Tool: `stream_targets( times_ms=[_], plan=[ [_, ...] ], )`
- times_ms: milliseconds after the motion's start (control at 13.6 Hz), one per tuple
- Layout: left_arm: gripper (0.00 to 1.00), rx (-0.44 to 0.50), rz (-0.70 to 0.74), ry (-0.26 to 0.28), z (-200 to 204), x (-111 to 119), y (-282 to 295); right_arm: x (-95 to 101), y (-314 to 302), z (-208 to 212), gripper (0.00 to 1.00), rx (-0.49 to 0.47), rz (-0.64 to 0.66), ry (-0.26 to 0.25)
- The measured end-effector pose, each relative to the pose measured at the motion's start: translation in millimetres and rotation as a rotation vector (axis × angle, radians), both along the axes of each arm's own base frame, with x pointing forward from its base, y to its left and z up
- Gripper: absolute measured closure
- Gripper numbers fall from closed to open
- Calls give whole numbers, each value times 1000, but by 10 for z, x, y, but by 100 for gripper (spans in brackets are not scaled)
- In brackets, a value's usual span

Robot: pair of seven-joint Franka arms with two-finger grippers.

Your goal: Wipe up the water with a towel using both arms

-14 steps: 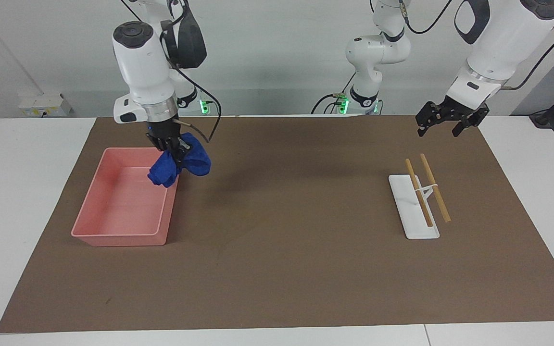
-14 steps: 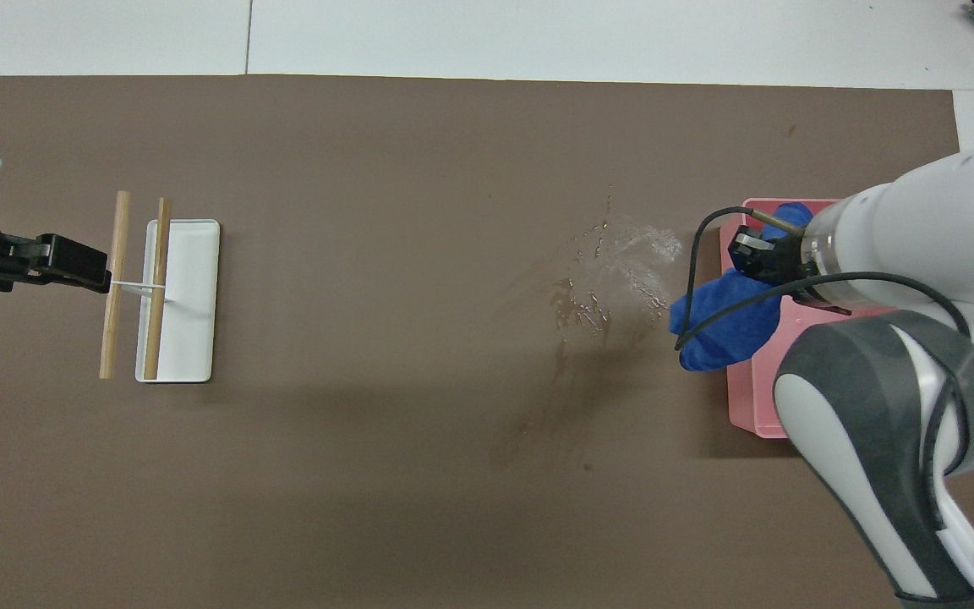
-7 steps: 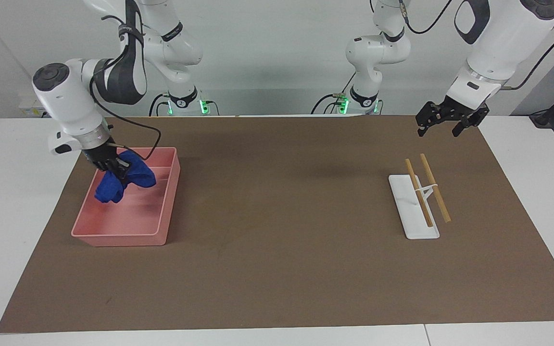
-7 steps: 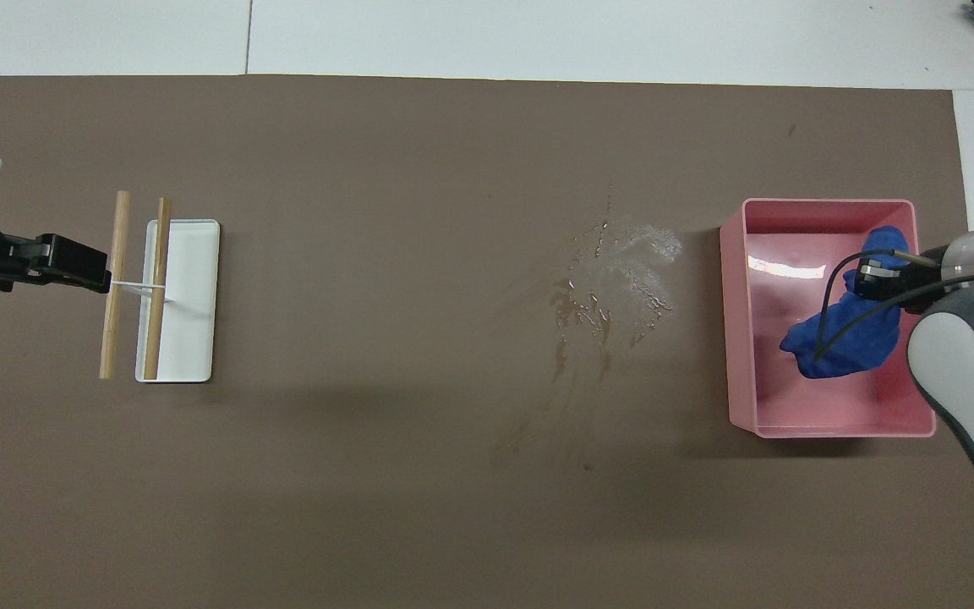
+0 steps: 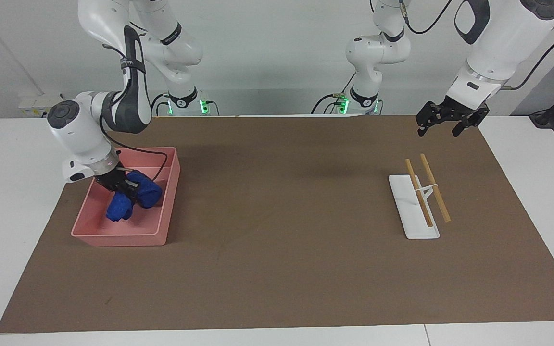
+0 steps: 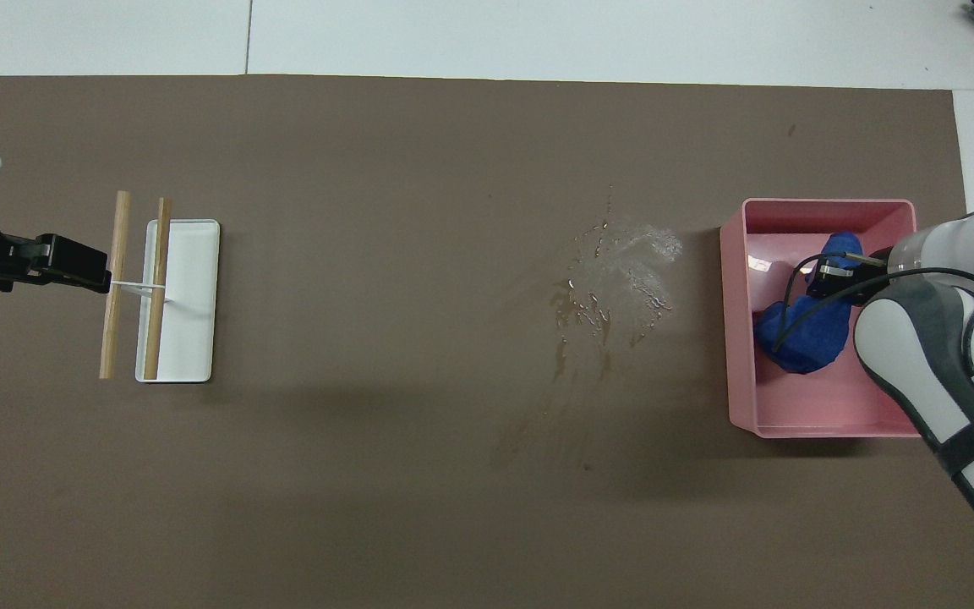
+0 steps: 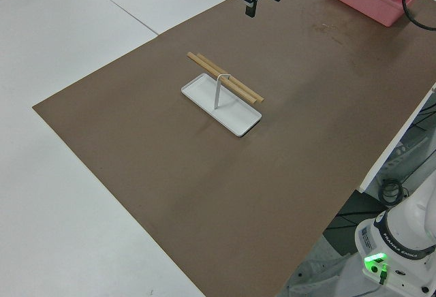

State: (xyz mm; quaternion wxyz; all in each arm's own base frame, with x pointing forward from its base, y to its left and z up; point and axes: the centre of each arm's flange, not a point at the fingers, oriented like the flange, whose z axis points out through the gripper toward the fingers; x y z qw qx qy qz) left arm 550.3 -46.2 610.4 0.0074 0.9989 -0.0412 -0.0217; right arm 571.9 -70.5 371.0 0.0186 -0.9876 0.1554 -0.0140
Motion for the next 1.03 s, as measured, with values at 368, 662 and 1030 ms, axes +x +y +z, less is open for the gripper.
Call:
stream_targets(
  times_ms=[368, 662, 1030],
  plan=[
    [0, 0, 0, 0, 0, 0, 0, -47, 513, 756, 1, -7, 86, -12],
    [0, 0, 0, 0, 0, 0, 0, -181, 814, 1659, 0, -14, 96, -35],
    [0, 0, 0, 0, 0, 0, 0, -243, 775, 2455, 0, -42, 99, -35]
  ],
)
